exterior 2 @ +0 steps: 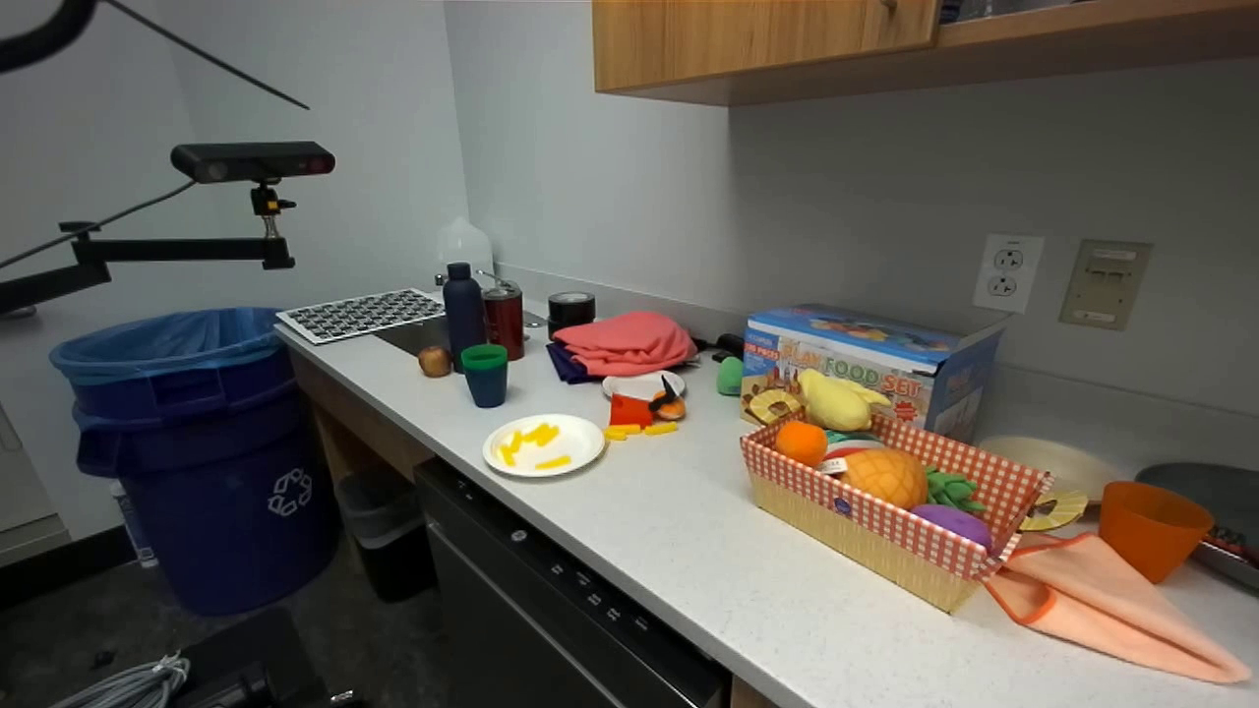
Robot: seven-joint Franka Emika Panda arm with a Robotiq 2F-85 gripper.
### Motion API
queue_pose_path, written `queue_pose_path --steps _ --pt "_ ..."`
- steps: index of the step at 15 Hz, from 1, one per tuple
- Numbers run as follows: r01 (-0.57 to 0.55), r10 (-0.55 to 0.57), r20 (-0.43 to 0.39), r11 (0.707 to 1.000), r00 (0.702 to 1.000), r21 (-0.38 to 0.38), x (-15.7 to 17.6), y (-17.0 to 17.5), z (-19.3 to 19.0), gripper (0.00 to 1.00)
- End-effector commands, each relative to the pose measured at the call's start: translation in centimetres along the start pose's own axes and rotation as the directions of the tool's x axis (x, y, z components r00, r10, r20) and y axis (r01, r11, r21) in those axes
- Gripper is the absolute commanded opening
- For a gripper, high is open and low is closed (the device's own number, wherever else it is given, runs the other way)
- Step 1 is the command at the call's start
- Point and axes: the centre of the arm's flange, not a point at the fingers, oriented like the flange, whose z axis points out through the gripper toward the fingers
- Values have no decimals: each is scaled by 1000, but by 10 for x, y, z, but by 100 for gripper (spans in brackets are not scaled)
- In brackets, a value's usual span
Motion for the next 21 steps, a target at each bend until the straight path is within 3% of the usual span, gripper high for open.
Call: queue_pose_path --steps 1,5,7,10,15,21 --pt "0 0 2 1000 1000 0 -1 0 1 100" --pt "-1 1 2 1000 1000 0 -1 0 1 100" --pt "29 -30 15 994 999 102 -1 -10 -5 100" --pt "61 -72 55 981 996 182 -9 -26 -10 100" --pt "170 -228 142 926 963 338 -25 -71 -15 100" --pt "264 -361 122 837 924 479 -17 -101 18 100"
